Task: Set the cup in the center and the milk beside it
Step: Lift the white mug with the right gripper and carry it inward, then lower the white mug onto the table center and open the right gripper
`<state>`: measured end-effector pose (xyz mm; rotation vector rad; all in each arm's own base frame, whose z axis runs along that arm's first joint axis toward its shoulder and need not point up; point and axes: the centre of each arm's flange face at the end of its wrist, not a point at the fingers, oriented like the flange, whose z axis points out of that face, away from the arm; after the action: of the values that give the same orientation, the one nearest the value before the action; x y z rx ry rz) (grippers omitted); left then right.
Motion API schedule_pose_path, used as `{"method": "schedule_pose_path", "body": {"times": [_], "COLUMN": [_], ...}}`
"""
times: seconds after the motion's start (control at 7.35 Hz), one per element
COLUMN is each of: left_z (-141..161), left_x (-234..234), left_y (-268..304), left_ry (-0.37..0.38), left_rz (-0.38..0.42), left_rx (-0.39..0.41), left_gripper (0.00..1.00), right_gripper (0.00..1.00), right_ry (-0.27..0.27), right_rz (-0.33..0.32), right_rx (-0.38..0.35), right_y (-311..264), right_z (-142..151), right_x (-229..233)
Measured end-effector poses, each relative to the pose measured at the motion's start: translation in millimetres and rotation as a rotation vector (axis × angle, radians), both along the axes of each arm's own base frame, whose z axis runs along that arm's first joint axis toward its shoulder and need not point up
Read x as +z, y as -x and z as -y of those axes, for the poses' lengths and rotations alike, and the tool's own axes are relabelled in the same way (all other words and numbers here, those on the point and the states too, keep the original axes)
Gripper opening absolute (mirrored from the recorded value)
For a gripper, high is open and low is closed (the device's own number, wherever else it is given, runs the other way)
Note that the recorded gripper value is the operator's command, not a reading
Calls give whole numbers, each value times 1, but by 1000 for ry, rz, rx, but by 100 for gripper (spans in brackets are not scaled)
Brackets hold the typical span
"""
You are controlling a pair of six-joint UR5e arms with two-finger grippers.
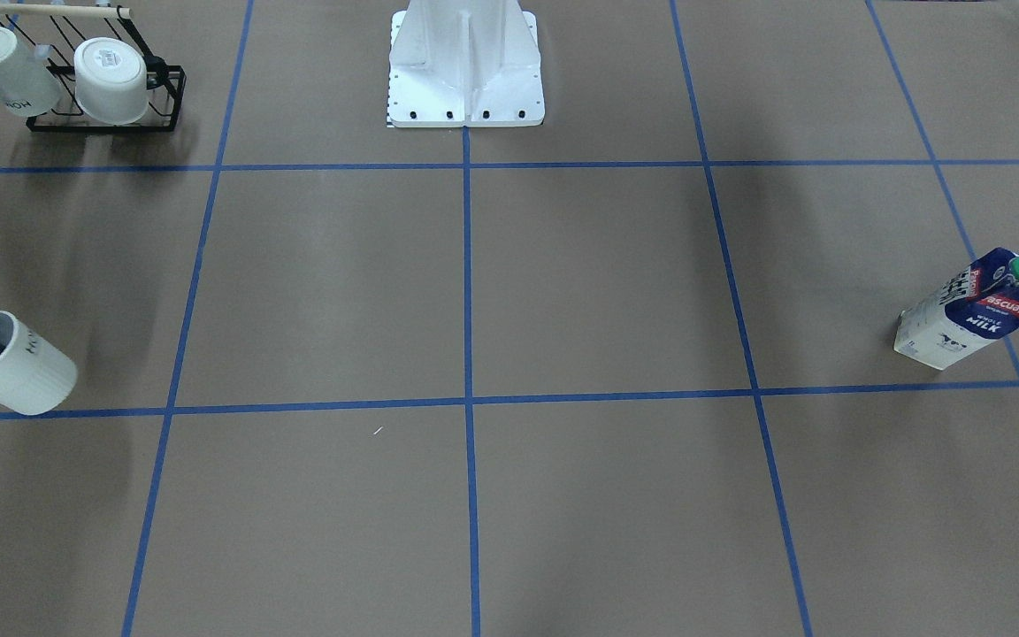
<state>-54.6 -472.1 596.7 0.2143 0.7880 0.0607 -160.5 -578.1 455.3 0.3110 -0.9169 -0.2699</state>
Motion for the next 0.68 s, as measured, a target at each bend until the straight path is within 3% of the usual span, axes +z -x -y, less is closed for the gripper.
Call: {"method": "schedule_pose_path", "body": {"times": [0.41, 0.68], "left_z": [0, 0], "left_x": [0, 0], "left_y": [0, 0], "left_ry": [1, 1], "left_rz": [0, 0], "left_rx": [0, 0], "left_gripper": [99, 99], "right_gripper": [0, 0], "right_ry": [118, 193], "right_rz": [-3, -57], "right_rx": [124, 108], "right_y": [170, 244], "right_z": [-17, -47], "right_x": [-105, -183]}}
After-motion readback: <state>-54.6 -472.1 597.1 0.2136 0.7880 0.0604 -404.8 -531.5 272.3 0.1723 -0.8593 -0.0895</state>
